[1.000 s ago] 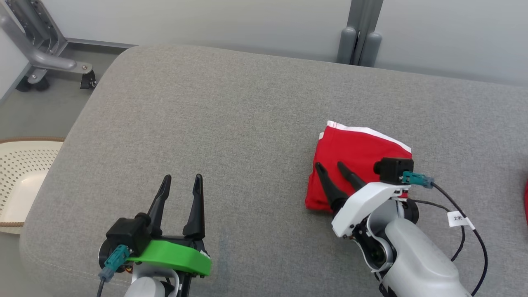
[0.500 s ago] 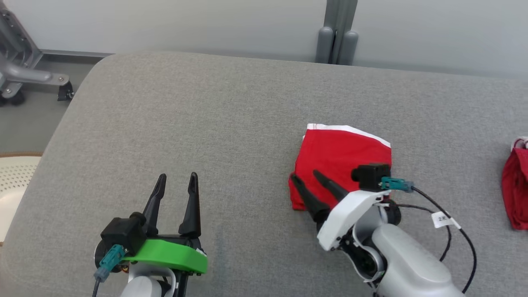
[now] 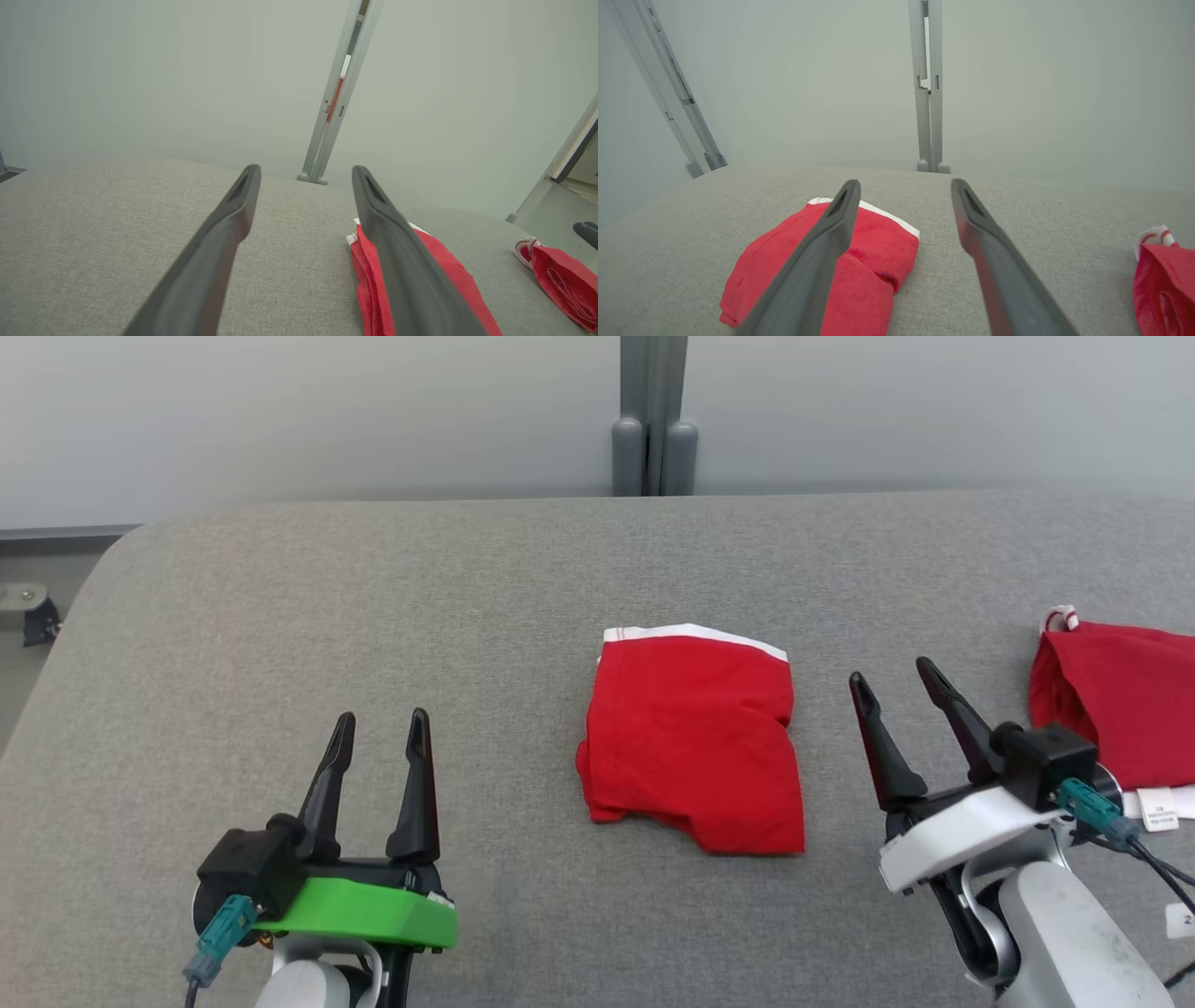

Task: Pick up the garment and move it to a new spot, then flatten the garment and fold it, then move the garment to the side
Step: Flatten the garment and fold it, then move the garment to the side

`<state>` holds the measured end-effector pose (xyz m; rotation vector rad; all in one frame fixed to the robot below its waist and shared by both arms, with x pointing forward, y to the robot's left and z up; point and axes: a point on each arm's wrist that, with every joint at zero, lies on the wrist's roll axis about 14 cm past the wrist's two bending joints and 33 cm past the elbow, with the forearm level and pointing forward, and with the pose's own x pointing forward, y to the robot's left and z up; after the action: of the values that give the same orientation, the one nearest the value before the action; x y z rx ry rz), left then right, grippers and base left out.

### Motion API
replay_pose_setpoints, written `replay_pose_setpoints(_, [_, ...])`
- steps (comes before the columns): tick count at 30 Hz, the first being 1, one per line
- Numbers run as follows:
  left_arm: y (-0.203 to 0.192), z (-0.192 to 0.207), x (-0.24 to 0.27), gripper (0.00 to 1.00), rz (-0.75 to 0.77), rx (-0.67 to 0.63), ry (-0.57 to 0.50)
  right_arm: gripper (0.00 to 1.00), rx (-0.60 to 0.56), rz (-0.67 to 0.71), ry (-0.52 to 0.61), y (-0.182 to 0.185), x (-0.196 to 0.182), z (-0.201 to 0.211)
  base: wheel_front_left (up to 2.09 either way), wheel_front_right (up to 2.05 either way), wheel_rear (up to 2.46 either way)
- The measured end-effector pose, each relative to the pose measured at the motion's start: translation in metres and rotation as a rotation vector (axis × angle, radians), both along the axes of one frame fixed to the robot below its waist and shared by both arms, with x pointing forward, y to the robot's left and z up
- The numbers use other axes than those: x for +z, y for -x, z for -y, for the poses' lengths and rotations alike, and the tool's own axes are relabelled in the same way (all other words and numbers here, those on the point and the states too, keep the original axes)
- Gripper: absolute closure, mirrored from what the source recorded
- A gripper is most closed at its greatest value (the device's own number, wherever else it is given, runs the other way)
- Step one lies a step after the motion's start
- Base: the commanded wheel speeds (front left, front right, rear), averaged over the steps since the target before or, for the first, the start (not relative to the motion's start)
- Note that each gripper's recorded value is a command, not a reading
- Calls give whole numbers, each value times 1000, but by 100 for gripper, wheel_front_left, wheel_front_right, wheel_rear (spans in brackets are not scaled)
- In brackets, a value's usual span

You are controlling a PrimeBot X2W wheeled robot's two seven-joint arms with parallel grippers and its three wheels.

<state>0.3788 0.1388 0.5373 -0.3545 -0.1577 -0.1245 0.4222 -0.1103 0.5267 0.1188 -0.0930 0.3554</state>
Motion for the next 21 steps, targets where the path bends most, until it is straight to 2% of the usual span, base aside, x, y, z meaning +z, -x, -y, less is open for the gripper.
replay_pose_setpoints(5, [-1,12,-2,0,-3,-35,-19,0,-104,37,52,20,1,32,0,0,0])
replay_pose_setpoints(8, [1,17,-10,0,-23,-50,-44,0,-146,38,41,30,0,39,0,0,0])
replay_pose_setpoints(21, [5,17,-18,0,-43,-48,-61,0,-182,27,21,38,-5,41,0,0,0])
